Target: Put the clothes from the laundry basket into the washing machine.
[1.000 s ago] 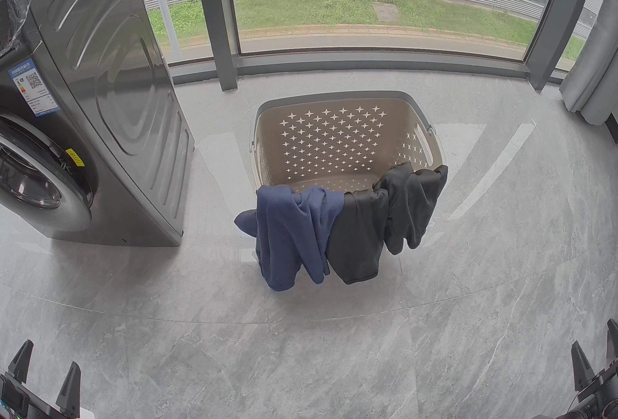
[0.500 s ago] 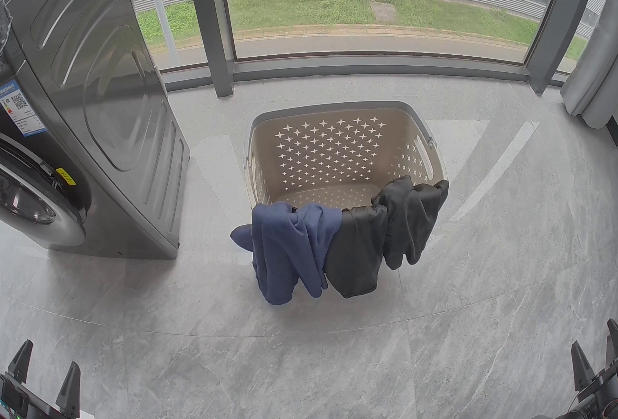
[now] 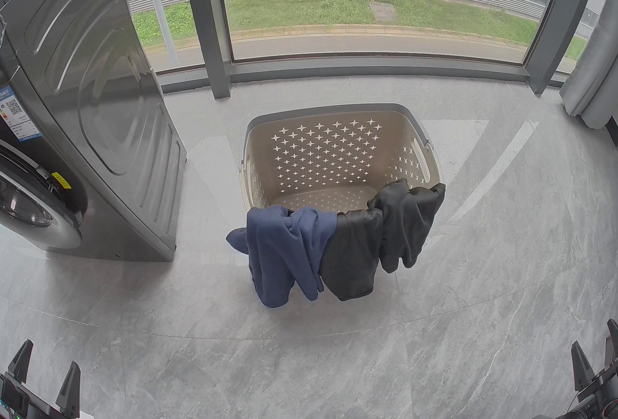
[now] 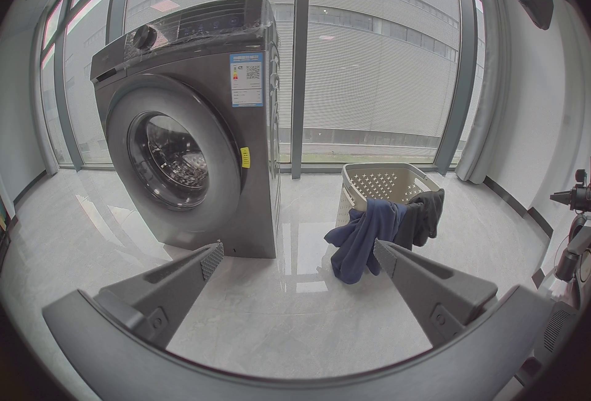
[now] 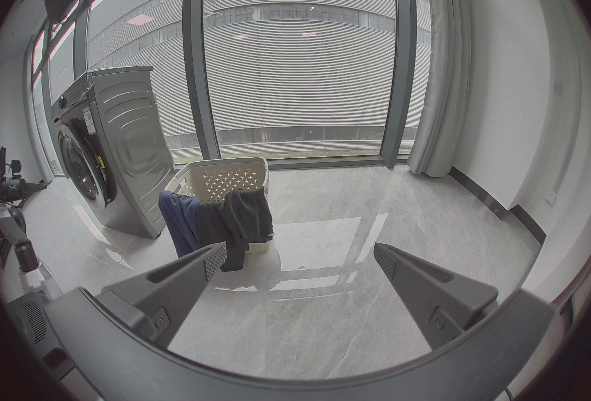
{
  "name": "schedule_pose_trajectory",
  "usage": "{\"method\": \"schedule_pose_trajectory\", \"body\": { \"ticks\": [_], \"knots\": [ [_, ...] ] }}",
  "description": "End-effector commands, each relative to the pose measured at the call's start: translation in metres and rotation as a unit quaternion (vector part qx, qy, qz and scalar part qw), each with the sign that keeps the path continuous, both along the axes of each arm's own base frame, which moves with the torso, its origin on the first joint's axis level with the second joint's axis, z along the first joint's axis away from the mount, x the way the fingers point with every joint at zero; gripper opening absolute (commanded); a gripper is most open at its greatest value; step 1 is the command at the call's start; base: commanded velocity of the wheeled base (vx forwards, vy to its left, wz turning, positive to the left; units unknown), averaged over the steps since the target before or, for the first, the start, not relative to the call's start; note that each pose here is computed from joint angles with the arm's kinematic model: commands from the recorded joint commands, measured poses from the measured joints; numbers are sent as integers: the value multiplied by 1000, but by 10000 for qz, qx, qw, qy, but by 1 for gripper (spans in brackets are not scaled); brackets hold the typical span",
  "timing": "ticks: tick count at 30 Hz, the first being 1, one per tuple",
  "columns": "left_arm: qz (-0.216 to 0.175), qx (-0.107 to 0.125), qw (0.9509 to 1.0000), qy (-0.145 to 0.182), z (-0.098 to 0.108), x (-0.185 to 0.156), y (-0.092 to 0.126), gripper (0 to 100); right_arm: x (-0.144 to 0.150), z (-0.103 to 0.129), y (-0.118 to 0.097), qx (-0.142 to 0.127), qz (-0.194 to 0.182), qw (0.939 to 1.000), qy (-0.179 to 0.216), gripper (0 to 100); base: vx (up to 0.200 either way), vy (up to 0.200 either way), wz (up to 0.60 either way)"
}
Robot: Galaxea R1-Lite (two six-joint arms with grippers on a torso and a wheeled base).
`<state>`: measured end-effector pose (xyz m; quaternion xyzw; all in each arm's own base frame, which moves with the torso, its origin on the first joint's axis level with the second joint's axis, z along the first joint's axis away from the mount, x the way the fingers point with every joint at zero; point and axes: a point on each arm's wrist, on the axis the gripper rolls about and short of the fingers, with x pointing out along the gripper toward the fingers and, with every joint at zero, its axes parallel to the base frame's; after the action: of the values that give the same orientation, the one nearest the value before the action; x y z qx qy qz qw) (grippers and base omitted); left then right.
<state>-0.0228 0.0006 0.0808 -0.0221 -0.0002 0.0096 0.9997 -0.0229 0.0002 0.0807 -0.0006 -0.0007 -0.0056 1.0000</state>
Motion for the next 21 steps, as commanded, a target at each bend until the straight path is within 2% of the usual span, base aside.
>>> {"method": "schedule_pose_trajectory", "body": {
  "ticks": [1, 10, 16, 21],
  "knots": [
    [4, -1, 10000, 31, -5, 0, 0, 100, 1, -5, 0, -1, 3, 10000, 61, 100, 0, 0, 0],
    [4, -1, 10000, 31, -5, 0, 0, 100, 1, -5, 0, -1, 3, 10000, 61, 100, 0, 0, 0],
    [4, -1, 10000, 31, -5, 0, 0, 100, 1, -5, 0, -1, 3, 10000, 61, 100, 200, 0, 0],
    [4, -1, 10000, 31, -5, 0, 0, 100, 1, -5, 0, -1, 3, 10000, 61, 100, 0, 0, 0]
  ]
}}
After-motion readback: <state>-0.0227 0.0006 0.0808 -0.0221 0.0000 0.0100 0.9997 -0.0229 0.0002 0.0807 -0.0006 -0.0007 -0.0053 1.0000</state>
